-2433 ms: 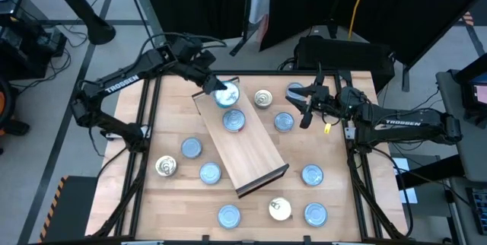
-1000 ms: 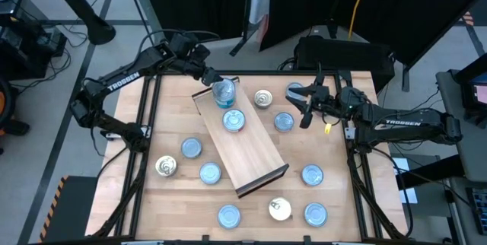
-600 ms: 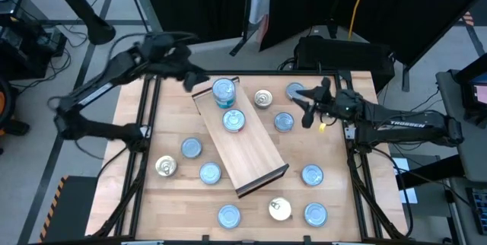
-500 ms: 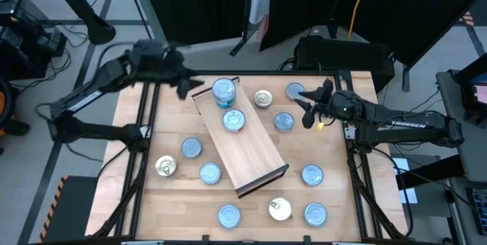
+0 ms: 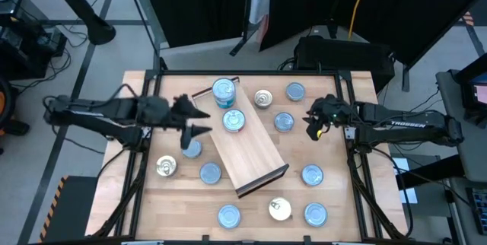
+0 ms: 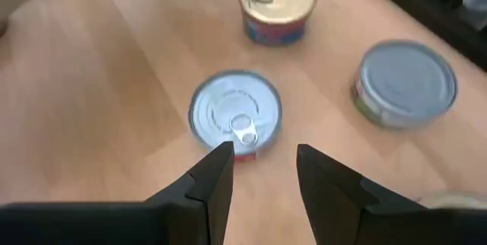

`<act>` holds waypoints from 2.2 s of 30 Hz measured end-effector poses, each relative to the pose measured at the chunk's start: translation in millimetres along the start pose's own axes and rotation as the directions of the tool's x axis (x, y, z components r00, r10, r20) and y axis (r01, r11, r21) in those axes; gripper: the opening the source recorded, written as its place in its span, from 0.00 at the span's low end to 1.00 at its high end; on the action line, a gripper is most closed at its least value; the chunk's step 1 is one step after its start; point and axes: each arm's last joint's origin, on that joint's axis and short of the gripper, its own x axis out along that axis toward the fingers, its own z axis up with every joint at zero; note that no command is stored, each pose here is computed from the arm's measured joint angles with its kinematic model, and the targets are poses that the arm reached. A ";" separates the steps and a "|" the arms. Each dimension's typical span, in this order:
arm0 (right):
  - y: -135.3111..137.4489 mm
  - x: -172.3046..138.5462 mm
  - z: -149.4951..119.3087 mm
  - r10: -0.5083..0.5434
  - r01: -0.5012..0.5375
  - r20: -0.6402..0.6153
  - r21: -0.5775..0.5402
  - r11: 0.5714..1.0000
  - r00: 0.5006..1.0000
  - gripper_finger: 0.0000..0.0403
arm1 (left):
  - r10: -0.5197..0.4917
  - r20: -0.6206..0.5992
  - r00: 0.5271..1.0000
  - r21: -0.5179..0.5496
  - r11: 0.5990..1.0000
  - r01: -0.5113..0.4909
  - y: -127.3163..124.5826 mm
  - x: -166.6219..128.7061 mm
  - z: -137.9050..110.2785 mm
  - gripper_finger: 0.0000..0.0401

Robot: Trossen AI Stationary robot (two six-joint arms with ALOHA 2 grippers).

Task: Stack canned seafood by type on shelf
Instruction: Stack the red tuna can on top of the red tuna can on the shelf

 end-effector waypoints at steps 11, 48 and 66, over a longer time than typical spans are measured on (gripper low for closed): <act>1.4 1.5 -1.3 0.020 -0.019 -0.024 0.030 0.999 1.000 0.31 | 0.188 0.075 0.979 0.166 0.966 -0.198 -42.3 -7.7 -36.7 0.61; 1.7 93.3 -25.4 0.038 -0.034 -0.140 0.027 0.999 0.989 0.00 | 0.136 -0.004 0.991 0.188 0.973 -0.132 -56.7 3.1 -50.4 0.61; -5.0 89.6 -43.5 -0.049 0.058 -0.309 0.020 0.998 0.950 0.00 | 0.137 -0.006 0.991 0.190 0.973 -0.133 -56.5 3.1 -50.7 0.61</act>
